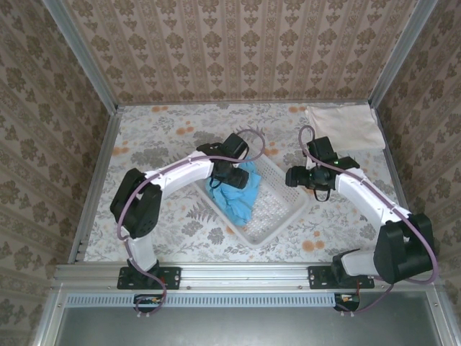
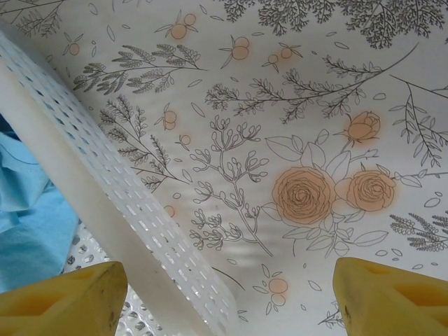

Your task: Fold and stack the t-shirts

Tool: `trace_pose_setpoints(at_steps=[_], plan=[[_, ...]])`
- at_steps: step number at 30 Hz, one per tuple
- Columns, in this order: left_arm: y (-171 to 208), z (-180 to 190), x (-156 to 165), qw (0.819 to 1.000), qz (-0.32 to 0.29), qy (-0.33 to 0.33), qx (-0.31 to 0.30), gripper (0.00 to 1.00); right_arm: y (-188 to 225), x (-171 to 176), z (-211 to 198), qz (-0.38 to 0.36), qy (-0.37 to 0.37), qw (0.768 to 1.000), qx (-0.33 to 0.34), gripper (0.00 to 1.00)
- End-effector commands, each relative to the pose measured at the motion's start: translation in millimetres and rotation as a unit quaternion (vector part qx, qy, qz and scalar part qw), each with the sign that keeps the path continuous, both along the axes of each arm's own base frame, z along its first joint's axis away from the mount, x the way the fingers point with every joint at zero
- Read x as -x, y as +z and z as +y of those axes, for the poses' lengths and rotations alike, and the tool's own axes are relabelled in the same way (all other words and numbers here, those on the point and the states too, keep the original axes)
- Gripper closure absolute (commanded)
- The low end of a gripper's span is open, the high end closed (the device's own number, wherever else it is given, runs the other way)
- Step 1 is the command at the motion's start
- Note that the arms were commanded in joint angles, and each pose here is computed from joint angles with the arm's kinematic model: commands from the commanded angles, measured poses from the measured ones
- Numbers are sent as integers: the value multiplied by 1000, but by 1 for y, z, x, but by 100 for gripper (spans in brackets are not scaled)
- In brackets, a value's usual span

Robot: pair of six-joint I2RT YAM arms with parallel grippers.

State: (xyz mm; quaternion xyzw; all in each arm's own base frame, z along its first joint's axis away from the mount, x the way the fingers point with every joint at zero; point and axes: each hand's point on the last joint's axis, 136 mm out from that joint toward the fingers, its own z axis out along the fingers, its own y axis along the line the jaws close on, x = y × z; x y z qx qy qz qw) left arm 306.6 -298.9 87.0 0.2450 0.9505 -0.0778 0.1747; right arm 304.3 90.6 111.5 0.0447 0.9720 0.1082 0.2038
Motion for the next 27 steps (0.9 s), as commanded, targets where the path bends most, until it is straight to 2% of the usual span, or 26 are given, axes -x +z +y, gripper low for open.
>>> trace_pose_setpoints(at_steps=[1,4,8,9,13,17,21,27], plan=[[12,-7,-5,1000,-9,-3,12,58,-4,3,5,19,19,1000,2,22],[28,-8,-10,999,-33,-1,23,79,-6,4,11,26,30,999,-3,27],[66,-9,-15,995,-80,-1,58,98,-17,6,16,46,38,998,-3,37],[80,-9,-16,993,-97,-2,72,100,-17,7,18,48,41,998,-6,40],[156,-6,-16,971,-189,0,149,100,-16,5,27,49,49,997,-25,57],[245,19,-11,931,-294,28,216,100,-8,-2,42,43,45,996,-62,79],[320,56,1,887,-371,70,267,100,9,-21,71,13,35,994,-103,83],[388,118,27,827,-444,134,318,100,19,-69,142,-12,52,991,-122,84]])
